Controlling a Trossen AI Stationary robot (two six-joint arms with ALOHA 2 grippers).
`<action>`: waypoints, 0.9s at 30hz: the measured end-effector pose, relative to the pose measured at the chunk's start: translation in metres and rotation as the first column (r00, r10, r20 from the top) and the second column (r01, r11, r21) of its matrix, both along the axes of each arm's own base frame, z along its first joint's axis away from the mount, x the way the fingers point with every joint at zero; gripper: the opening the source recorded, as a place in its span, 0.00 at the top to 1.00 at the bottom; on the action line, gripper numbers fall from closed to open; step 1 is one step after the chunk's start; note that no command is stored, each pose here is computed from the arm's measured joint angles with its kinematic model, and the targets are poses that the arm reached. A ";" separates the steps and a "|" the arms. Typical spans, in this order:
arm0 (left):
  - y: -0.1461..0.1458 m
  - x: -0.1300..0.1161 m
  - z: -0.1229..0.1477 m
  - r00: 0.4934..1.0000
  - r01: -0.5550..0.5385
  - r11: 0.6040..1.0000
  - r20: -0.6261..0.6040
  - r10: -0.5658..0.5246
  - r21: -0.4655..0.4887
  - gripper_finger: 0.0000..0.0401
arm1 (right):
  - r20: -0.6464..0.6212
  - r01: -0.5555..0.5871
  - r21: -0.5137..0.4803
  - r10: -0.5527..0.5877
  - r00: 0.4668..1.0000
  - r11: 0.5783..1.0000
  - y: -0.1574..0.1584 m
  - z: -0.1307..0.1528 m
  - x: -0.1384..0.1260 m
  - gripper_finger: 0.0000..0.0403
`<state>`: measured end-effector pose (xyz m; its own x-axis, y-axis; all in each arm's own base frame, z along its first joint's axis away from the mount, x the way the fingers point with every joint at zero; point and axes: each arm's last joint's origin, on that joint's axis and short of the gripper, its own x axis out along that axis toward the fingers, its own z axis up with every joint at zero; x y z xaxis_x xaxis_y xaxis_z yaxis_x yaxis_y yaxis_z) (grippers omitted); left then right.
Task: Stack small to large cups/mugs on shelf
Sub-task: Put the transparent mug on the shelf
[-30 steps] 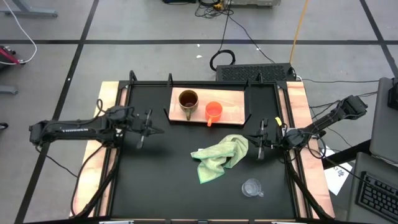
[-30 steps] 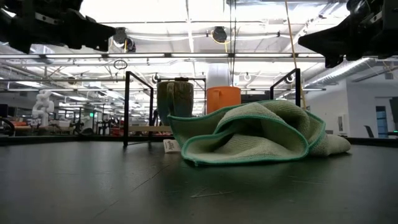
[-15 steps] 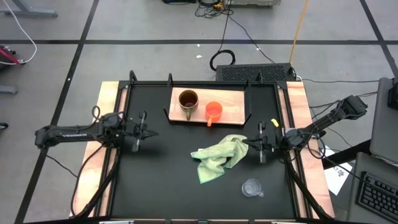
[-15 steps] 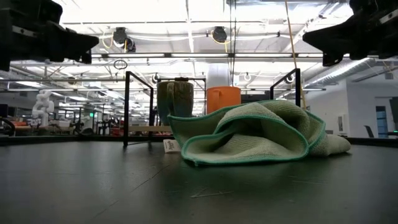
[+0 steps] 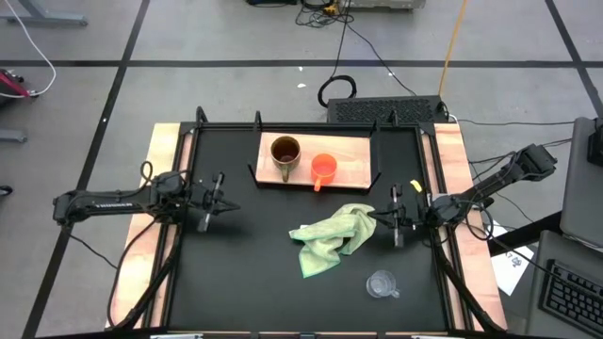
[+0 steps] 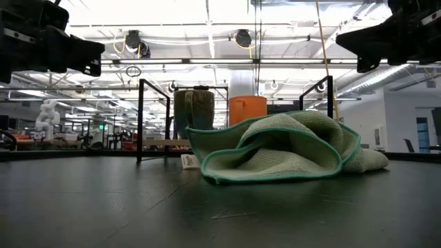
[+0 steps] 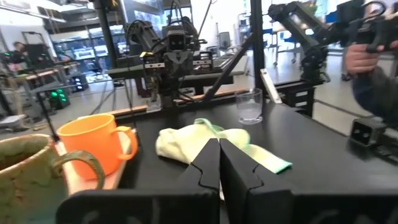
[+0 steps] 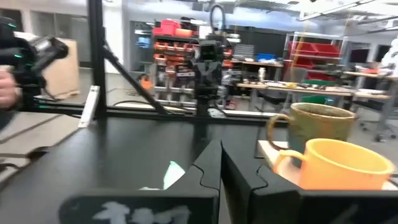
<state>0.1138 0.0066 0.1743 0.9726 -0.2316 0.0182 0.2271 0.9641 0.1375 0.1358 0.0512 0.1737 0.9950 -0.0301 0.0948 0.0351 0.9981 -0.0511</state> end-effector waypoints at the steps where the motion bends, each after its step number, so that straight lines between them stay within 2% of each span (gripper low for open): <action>1: 0.000 0.000 0.000 1.000 0.009 1.000 -0.001 -0.009 -0.007 0.99 | 0.001 -0.022 0.004 0.022 1.000 1.000 0.001 0.000 0.000 1.00; 6: -0.001 0.000 0.000 1.000 0.024 0.999 -0.007 -0.024 -0.037 0.97 | 0.027 -0.192 0.000 0.192 0.981 0.981 0.006 0.002 -0.001 1.00; 10: -0.001 0.000 0.000 1.000 0.024 0.998 -0.016 -0.025 -0.057 0.94 | 0.021 -0.203 0.011 0.203 0.979 0.979 0.006 0.002 0.000 0.95; 15: -0.001 0.000 0.000 0.999 0.023 0.996 -0.023 -0.025 -0.082 0.96 | -0.026 -0.268 -0.025 0.267 0.963 0.963 0.017 0.014 0.005 0.81; 20: -0.001 0.000 -0.001 0.999 0.022 0.996 -0.037 -0.025 -0.089 0.99 | -0.147 -0.317 -0.030 0.310 0.939 0.948 0.031 0.037 0.013 0.63; 27: -0.001 0.000 -0.004 0.998 0.019 0.996 -0.060 -0.025 -0.092 0.95 | -0.294 -0.327 0.109 0.345 0.892 0.939 0.042 0.073 0.016 0.47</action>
<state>0.1137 0.0060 0.1706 0.9672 -0.2532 -0.0187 0.2537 0.9667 0.0344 0.1520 0.0932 0.2470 0.9267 0.3147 -0.2054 -0.3112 0.9490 0.0496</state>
